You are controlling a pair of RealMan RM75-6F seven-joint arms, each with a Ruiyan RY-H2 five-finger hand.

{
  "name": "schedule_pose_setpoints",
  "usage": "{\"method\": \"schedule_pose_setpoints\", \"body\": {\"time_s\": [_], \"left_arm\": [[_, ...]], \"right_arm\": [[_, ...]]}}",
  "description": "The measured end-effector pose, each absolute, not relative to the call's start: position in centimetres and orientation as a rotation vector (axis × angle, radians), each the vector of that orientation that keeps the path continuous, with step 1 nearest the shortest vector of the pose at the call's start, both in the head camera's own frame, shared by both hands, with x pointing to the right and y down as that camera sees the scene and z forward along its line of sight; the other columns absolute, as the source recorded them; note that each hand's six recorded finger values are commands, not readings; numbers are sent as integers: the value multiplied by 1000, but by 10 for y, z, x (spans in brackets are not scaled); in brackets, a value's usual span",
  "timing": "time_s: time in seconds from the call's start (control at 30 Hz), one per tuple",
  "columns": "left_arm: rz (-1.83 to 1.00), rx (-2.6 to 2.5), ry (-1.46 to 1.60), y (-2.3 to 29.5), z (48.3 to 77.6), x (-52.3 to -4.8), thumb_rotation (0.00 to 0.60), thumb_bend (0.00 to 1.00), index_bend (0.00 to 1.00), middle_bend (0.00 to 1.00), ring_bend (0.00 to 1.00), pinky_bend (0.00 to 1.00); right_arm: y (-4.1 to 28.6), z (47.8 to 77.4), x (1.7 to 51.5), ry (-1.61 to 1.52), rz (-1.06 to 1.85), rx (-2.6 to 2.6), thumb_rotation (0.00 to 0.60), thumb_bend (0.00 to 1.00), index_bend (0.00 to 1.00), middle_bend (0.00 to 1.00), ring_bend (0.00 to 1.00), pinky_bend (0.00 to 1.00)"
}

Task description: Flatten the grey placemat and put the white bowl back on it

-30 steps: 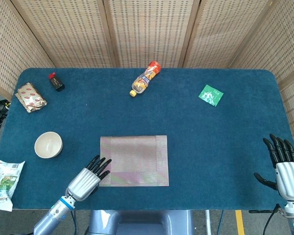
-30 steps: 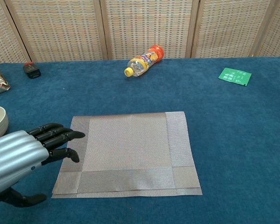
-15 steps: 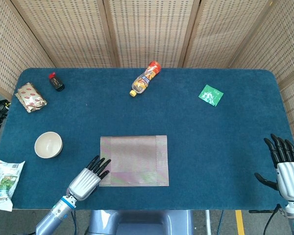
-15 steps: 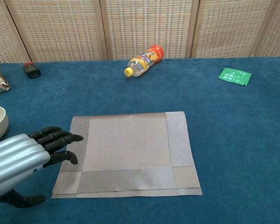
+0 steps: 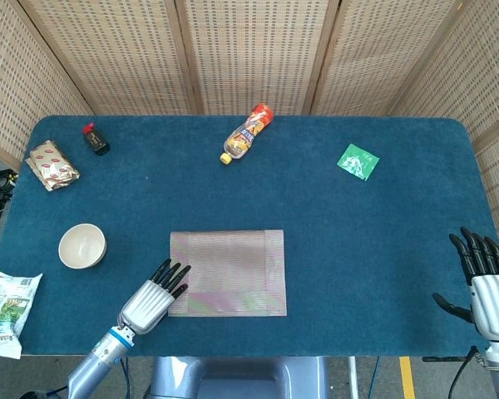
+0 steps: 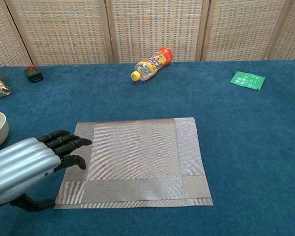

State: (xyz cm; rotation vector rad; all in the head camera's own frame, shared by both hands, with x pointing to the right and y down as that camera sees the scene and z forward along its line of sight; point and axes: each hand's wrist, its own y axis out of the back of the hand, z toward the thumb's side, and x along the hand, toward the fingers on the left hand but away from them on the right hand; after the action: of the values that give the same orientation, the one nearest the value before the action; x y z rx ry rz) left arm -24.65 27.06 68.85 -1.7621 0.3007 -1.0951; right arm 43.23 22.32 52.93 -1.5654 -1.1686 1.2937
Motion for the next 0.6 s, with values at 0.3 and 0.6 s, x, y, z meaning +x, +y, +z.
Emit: {"method": "schedule_pose_setpoints", "body": {"time_s": [0.3,0.6], "left_arm": [[-1096,-1780,291,273,694,-239,600,228,262,0,0,0],[-1080,-1781,287,275,691,-237,600,228,262,0,0,0]], "right_arm": [[223,528,434,-1176,1294,-1565,600,105,9,0,0,0],[223,527,435,-1181,1293,-1566,600,104,9,0,0,0]]}}
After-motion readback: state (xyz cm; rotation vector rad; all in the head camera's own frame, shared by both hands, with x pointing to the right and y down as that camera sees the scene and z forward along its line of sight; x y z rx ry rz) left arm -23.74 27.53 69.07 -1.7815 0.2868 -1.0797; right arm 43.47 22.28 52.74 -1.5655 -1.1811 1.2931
